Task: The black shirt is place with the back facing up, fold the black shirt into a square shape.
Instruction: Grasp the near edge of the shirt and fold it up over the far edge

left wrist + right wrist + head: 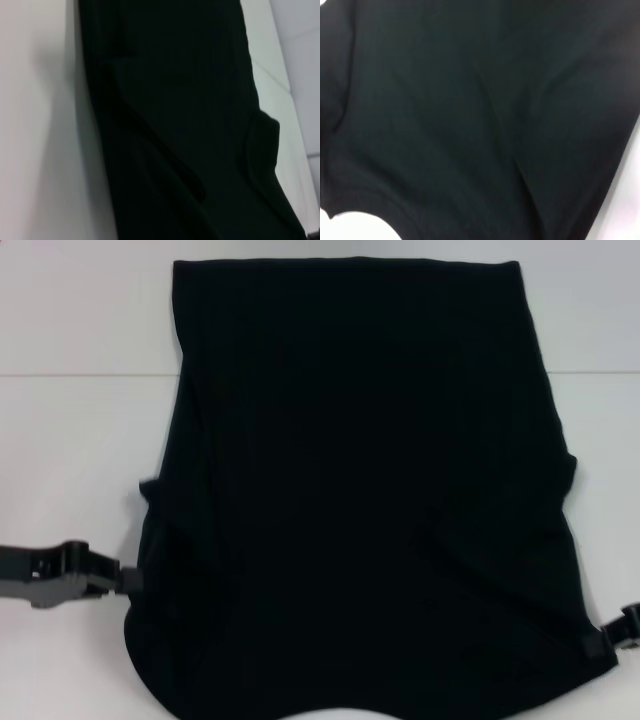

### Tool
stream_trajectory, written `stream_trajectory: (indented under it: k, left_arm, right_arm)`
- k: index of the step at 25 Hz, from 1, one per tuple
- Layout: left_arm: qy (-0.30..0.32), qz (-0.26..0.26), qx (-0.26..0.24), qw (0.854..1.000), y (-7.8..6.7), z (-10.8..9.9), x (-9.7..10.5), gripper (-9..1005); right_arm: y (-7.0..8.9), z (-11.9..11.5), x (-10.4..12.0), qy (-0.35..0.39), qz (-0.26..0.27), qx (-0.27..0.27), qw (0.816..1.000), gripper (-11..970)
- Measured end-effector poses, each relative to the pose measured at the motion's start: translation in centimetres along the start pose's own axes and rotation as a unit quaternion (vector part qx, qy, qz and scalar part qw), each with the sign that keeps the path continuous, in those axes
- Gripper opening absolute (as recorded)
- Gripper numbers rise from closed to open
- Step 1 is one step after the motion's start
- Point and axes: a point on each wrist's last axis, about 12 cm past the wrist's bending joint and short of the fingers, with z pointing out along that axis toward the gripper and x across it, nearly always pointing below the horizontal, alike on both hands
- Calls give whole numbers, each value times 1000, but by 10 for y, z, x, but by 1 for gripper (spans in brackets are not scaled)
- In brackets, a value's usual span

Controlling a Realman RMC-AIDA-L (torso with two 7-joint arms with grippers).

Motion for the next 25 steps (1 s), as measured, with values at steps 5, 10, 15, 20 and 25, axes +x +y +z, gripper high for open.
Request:
stream_trajectory:
  k: [5, 10, 15, 20, 25]
  left_arm:
    - [46, 1, 26, 999, -4, 0, 15, 58]
    - [105, 4, 54, 993, -9, 1, 34, 62]
    - [120, 20, 69, 990, -13, 5, 38, 66]
    - [67, 51, 126, 988, -30, 7, 13, 70]
    - [1, 30, 126, 992, -43, 21, -24, 73]
  right_arm:
    - [-8, -15, 29, 1, 32, 9, 999, 32]
    - [-16, -22, 54, 13, 55, 0, 998, 31]
    - [-18, -28, 56, -13, 53, -18, 998, 31]
    - [-4, -35, 31, -84, 11, -78, 993, 31]
    - [6, -45, -14, -160, -13, -102, 982, 31]
